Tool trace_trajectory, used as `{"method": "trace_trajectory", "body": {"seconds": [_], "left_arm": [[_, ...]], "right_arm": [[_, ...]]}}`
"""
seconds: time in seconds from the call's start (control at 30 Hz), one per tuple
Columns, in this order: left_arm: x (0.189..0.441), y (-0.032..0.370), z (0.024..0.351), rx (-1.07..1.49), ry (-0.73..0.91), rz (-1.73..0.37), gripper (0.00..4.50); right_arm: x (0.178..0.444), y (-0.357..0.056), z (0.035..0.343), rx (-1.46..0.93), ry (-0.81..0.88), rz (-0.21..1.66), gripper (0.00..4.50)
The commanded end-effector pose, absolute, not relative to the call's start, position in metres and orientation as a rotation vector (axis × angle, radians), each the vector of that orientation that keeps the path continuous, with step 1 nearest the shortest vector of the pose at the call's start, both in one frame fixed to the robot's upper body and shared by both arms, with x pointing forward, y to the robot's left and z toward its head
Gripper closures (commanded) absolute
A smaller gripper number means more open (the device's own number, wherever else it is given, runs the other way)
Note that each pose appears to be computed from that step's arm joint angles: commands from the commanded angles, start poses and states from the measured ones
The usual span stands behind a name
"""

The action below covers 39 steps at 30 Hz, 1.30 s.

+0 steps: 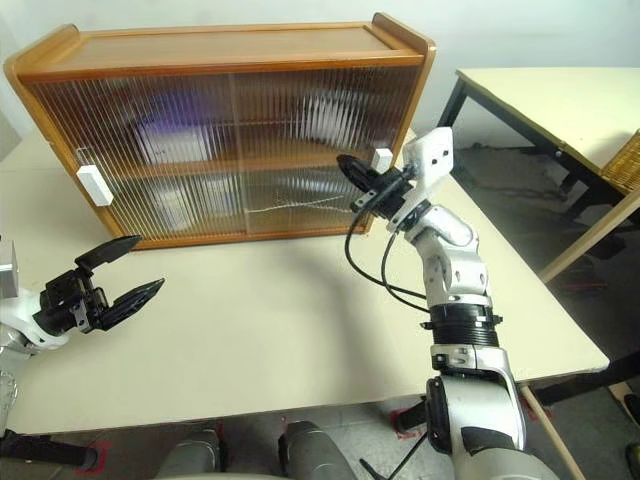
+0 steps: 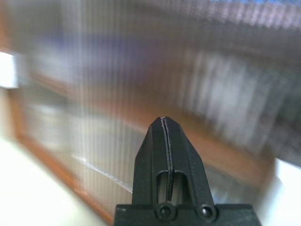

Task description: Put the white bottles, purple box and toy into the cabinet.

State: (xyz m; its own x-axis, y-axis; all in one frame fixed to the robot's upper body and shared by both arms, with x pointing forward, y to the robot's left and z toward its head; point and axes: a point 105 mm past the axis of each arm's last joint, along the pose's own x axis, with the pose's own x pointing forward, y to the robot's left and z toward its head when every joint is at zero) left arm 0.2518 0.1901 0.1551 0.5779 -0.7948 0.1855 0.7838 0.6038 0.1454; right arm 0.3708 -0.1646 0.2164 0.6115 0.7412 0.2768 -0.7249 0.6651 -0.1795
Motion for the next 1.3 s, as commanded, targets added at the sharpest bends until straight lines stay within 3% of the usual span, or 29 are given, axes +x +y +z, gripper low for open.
{"method": "trace_trajectory", "body": {"seconds": [0.03,0.07,0.13,0.33,0.43,0.5,0.8,0.9,1.17,1.3], "left_arm": [[0.253,0.197,0.153,0.065,-0.227,-0.905,0.0],[0.253,0.198,0.153,0.063,-0.229,-0.897,0.0],[0.258,0.206,0.152,0.078,-0.226,-0.829,0.0],[0.279,0.251,0.146,0.171,-0.154,-0.543,0.0],[0.276,0.265,0.134,0.174,-0.097,-0.473,0.0],[0.273,0.272,0.129,0.172,-0.072,-0.43,0.0],[0.269,0.321,0.122,0.145,-0.044,-0.123,0.0],[0.269,0.35,0.122,0.146,-0.026,0.054,0.0],[0.252,0.367,0.105,0.129,0.043,0.169,0.0],[0.254,0.369,0.103,0.123,0.058,0.175,0.0]], "right_arm": [[0.356,-0.16,0.214,0.031,-0.282,1.02,4.47],[0.351,-0.161,0.21,0.045,-0.255,1.056,4.47],[0.348,-0.167,0.203,0.09,-0.219,1.066,3.85],[0.359,-0.234,0.187,0.08,-0.117,0.886,1.7],[0.351,-0.265,0.18,0.066,-0.1,0.862,0.53],[0.347,-0.274,0.175,0.057,-0.082,0.854,0.02],[0.355,-0.309,0.154,0.062,-0.077,0.637,0.02],[0.352,-0.31,0.128,0.028,-0.007,0.61,0.02],[0.357,-0.315,0.118,0.002,-0.077,0.476,0.02],[0.352,-0.326,0.098,-0.053,0.02,0.41,0.02]]}}
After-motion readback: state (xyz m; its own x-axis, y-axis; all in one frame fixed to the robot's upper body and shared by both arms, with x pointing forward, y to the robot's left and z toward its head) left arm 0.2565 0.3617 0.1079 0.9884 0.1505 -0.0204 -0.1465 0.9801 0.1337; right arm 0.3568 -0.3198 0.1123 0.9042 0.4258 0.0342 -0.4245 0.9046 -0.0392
